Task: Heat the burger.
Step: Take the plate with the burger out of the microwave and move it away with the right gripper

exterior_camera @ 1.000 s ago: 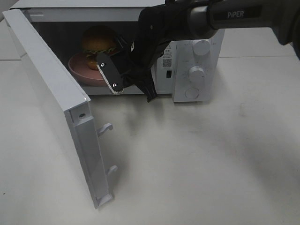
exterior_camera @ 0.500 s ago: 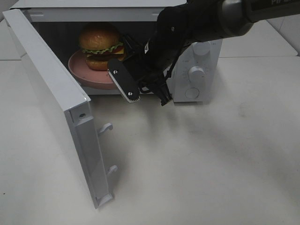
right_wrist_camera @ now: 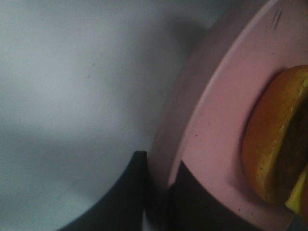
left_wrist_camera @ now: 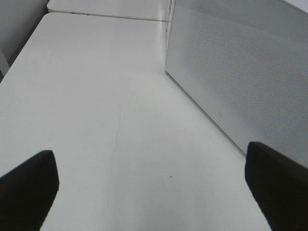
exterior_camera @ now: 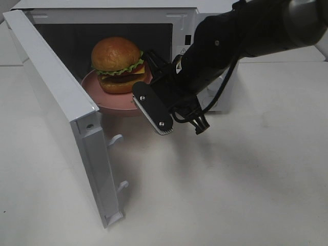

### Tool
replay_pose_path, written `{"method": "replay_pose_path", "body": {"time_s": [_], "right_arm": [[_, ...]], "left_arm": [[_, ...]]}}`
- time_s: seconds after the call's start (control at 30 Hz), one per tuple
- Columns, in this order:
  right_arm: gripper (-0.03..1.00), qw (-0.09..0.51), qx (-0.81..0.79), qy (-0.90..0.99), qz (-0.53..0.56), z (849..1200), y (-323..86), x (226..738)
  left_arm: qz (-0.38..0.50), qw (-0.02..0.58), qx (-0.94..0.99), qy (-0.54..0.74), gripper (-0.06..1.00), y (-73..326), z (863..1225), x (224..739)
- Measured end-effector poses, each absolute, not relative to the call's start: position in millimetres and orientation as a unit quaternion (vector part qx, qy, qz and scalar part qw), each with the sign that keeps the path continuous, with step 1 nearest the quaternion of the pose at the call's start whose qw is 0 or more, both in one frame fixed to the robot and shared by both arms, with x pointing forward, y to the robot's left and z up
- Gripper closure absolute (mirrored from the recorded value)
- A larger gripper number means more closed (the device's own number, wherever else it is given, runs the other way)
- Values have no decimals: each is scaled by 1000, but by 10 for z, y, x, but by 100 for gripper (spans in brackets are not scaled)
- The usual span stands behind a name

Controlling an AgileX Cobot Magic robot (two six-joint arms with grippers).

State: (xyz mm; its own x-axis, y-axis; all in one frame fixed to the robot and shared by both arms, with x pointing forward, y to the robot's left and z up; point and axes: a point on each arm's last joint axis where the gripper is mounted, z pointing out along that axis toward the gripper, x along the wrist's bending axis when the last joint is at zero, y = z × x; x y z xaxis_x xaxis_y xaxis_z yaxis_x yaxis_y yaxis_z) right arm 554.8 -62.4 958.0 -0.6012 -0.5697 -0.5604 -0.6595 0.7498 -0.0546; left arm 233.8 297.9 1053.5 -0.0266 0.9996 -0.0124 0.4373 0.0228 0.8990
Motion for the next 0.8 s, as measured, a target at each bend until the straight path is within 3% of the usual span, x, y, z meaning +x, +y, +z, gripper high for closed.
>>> {"method": "replay_pose_path", "body": {"time_s": [0.8], "right_arm": [[86,293,-339,890,84,9804,-1270,4673]], "left_arm": [[376,374,589,610,-3,2979,10535,2338]]}}
